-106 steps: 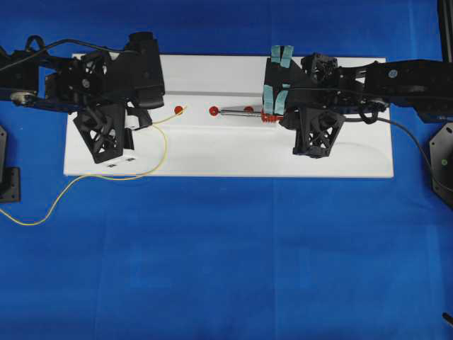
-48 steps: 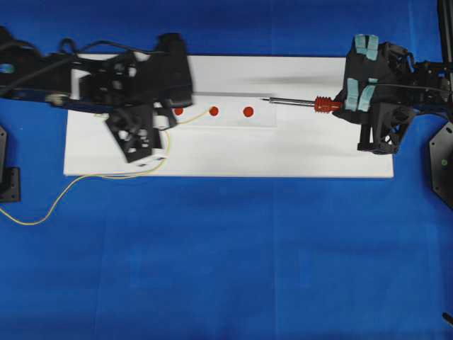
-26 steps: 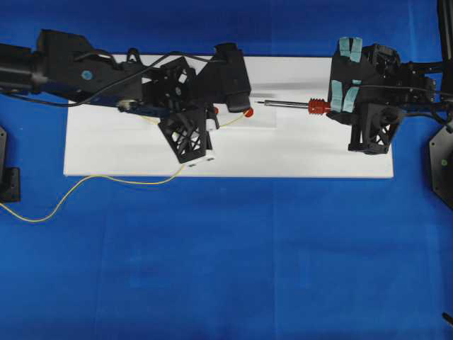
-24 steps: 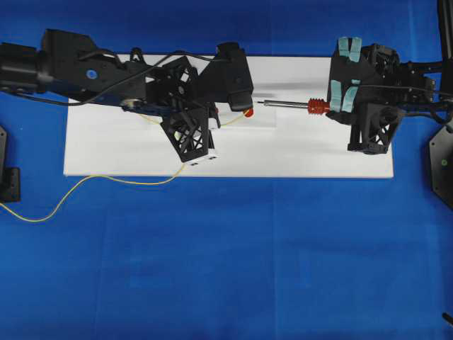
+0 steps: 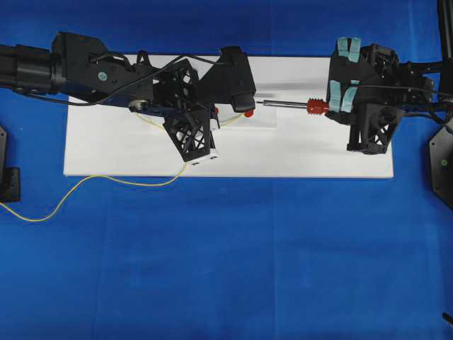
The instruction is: Touch the tip of the soldering iron to the tip of the solder at the mark.
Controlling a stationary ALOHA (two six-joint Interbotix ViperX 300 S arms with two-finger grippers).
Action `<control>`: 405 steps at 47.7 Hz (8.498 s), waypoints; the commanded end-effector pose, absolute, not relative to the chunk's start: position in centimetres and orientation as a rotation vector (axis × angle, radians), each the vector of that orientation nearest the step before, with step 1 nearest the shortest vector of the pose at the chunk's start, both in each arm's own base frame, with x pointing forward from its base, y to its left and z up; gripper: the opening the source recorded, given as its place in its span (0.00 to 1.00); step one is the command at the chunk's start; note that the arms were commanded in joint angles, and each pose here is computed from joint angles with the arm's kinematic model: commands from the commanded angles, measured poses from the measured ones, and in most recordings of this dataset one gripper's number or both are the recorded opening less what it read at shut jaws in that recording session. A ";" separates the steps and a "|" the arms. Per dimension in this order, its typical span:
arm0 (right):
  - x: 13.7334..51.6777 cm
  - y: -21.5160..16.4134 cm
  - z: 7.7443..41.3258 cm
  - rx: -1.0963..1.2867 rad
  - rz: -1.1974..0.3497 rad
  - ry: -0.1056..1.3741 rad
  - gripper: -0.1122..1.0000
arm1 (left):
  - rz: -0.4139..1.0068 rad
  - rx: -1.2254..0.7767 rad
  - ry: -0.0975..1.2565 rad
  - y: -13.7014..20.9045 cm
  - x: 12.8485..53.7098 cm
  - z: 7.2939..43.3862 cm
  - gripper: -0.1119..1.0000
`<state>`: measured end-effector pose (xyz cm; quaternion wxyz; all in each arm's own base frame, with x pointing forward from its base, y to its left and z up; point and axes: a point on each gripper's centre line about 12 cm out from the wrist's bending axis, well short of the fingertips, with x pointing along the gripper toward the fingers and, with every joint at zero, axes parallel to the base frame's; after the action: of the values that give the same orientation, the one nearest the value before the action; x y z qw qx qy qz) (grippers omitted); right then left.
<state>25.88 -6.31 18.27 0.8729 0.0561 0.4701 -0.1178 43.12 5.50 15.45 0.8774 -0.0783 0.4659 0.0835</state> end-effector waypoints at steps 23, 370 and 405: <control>28.3 -6.9 17.0 0.117 -0.243 1.029 0.16 | 0.173 -0.160 0.943 5.5 43.4 16.6 0.12; 28.3 9.1 21.2 0.163 0.220 0.619 0.78 | -0.332 -0.125 0.606 -12.8 28.9 20.4 0.77; 20.3 -1.5 25.8 0.025 -0.093 0.333 0.74 | -0.053 -0.039 0.285 -1.3 22.0 25.0 0.77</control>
<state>20.69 -1.28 25.72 0.9826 0.0103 0.1804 -0.0428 22.84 -1.90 24.55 0.9852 -0.0196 0.1666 -0.0364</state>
